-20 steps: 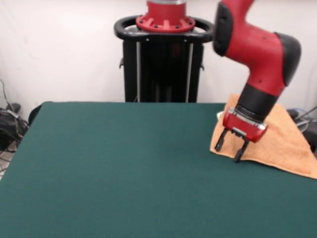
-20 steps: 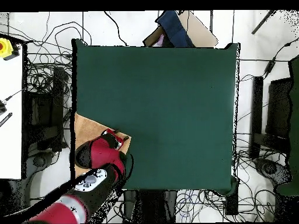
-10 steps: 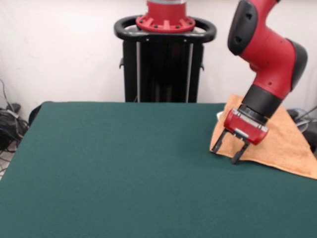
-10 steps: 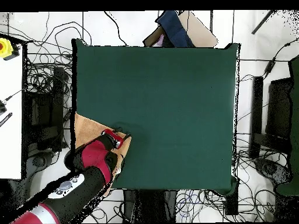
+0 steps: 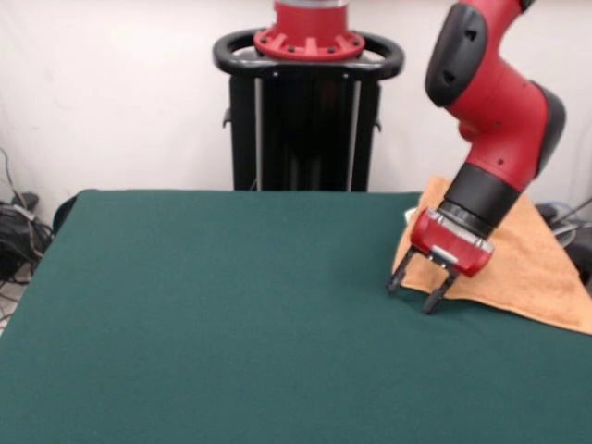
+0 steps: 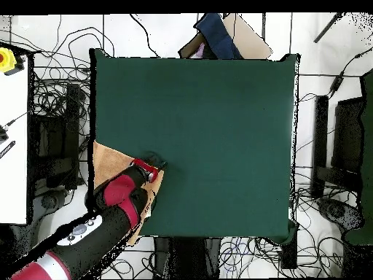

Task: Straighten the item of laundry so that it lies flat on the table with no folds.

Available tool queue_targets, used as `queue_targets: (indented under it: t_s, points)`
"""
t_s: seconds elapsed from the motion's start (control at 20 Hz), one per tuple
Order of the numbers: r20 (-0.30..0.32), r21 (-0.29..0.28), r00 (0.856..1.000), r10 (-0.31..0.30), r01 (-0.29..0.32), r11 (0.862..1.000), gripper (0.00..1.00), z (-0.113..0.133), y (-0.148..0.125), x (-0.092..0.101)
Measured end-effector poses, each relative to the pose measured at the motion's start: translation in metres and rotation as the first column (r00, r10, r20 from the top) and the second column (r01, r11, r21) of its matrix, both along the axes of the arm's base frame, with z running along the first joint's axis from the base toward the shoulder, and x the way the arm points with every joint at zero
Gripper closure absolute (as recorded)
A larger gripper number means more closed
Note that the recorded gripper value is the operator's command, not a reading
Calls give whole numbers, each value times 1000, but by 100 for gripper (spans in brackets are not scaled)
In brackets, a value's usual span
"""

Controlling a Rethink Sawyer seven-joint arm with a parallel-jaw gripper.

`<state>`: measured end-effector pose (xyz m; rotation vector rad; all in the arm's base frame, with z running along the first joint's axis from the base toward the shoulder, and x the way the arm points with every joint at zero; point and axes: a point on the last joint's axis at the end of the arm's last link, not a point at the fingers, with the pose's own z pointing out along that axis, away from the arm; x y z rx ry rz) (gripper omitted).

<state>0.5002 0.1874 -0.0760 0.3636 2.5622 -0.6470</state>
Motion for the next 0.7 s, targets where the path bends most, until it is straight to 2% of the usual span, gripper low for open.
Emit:
queue_targets:
  t_s: [0.2,0.4,0.6,0.7]
  points:
    - [5,23,1000,11,-11,1000,0,1,-27,14]
    - [-9,82,1000,-2,2,997,0,4,-63,28]
    - [-44,139,998,-51,57,989,0,11,-100,30]
    - [-87,166,990,-110,123,978,0,18,-125,23]
